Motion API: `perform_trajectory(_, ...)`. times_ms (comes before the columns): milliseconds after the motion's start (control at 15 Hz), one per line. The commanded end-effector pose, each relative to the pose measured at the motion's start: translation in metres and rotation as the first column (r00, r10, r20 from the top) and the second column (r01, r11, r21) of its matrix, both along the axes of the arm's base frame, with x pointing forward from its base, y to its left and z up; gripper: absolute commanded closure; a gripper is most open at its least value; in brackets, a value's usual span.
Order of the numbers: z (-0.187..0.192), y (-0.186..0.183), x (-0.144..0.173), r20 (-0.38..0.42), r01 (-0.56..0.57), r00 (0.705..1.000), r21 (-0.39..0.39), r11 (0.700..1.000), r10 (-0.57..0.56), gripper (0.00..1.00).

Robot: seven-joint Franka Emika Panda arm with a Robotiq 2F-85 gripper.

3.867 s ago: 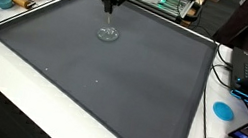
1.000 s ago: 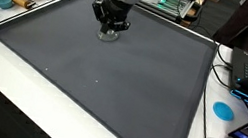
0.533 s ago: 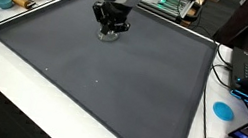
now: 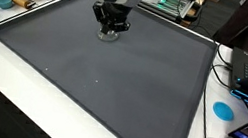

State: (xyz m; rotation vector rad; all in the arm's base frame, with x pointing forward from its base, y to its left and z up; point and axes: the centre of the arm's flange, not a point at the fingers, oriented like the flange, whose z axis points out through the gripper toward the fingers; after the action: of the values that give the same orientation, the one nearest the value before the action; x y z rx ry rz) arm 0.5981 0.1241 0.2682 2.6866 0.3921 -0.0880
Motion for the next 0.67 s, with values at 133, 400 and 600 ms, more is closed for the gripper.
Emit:
perform_trajectory(133, -0.001, 0.002, -0.002, -0.028, -0.012, 1.0, -0.008, 1.0, 0.012, 0.97)
perform_trajectory(400, 0.008, -0.007, -0.002, -0.017, 0.005, 1.0, 0.021, 1.0, -0.005, 0.97)
perform_trajectory(600, 0.023, -0.021, -0.002, -0.005, 0.034, 0.999, 0.057, 0.998, -0.034, 0.97)
